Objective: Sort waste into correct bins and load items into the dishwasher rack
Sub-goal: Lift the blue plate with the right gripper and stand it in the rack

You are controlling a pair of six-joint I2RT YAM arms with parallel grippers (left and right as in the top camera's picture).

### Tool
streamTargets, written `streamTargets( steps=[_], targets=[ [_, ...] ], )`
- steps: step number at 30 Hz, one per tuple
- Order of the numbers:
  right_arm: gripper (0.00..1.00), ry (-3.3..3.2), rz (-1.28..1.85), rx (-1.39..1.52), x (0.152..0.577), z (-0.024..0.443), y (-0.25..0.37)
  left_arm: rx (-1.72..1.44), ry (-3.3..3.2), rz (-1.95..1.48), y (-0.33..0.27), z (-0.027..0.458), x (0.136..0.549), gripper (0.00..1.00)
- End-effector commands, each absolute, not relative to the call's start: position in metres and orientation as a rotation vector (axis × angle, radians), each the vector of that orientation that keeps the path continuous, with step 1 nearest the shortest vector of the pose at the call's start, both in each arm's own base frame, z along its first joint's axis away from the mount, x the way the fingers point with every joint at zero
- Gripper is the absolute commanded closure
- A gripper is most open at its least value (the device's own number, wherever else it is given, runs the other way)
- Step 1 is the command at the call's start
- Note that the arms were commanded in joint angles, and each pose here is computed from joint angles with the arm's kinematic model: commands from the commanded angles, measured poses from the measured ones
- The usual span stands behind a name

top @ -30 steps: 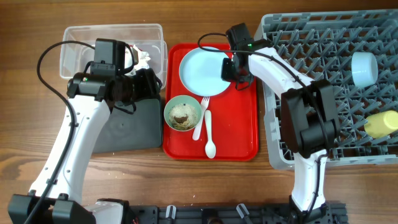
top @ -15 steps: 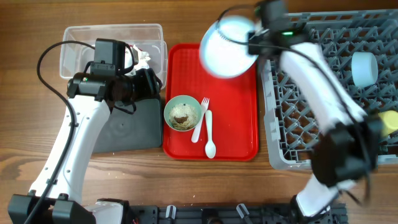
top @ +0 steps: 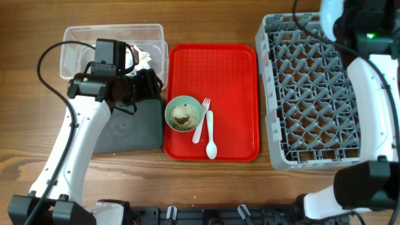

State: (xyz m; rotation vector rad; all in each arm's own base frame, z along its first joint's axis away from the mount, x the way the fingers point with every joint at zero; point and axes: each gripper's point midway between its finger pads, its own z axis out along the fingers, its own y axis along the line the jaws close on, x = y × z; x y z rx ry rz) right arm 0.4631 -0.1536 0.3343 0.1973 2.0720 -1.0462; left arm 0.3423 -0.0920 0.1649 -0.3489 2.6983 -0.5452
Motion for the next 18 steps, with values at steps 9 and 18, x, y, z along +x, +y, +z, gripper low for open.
streamTargets(
  steps=[9,18],
  targets=[
    [0.96,2.244,-1.142,0.313,0.469,0.239,-0.182,-0.342,2.672,-0.532,-0.089,0.173,0.343,0.32],
    [0.96,2.298,-1.126,0.349,0.466,0.212,-0.18,-0.339,2.664,-0.533,-0.089,0.174,0.345,0.32]
  ],
)
